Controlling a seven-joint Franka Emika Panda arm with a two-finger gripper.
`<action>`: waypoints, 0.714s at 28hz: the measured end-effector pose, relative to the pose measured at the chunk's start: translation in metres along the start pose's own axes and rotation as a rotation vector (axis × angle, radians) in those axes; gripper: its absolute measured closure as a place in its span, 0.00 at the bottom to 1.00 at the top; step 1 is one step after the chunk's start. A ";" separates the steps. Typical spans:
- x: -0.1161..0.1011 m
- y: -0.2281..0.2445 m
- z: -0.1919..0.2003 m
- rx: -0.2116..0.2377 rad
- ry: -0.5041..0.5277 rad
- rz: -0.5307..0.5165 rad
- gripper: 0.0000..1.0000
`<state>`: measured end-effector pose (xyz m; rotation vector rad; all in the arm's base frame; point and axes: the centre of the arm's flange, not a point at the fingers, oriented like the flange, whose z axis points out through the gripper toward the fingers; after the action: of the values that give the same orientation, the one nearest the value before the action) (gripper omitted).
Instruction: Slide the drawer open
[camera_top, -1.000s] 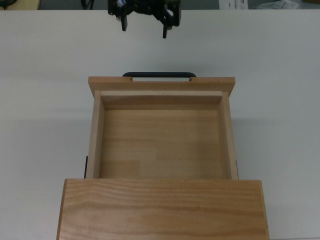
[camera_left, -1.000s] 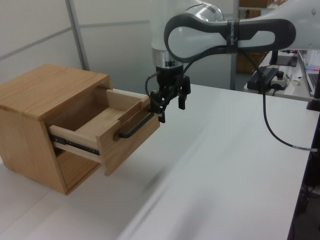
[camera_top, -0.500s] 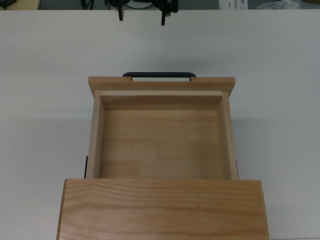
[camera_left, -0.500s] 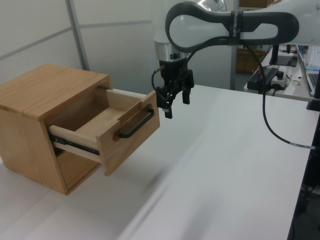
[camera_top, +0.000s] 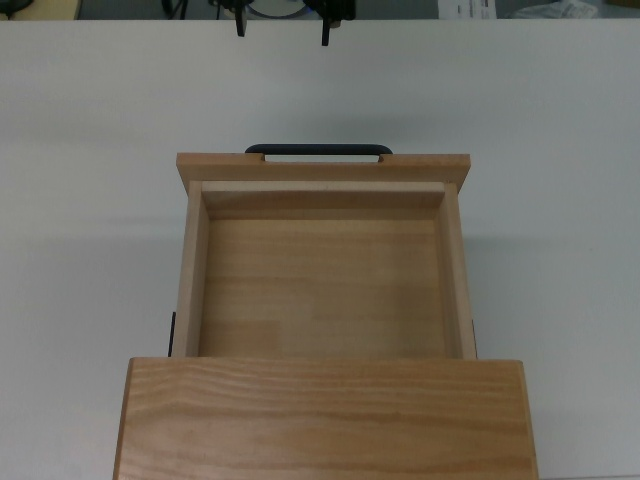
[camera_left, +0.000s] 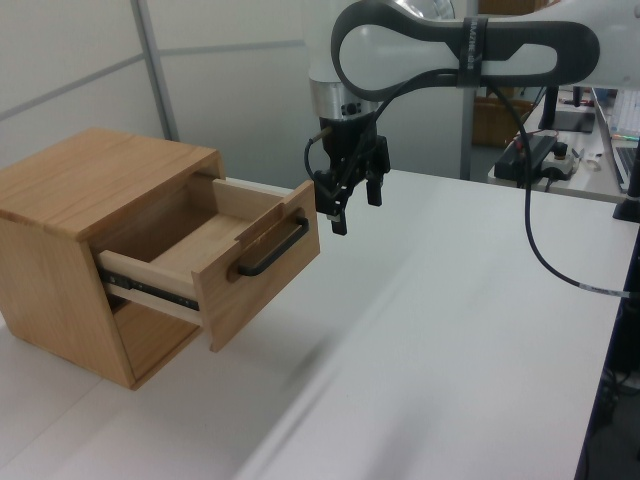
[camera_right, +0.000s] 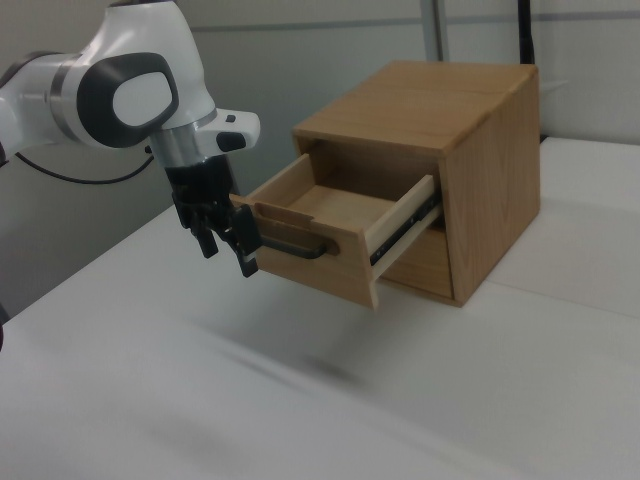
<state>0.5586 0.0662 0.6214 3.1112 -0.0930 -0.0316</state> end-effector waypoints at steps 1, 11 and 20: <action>0.000 0.000 0.000 0.000 0.000 0.000 0.00; -0.004 0.002 -0.016 0.000 0.000 0.001 0.00; -0.004 0.002 -0.020 0.002 0.008 0.001 0.00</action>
<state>0.5548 0.0652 0.6414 3.1127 -0.0946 -0.0190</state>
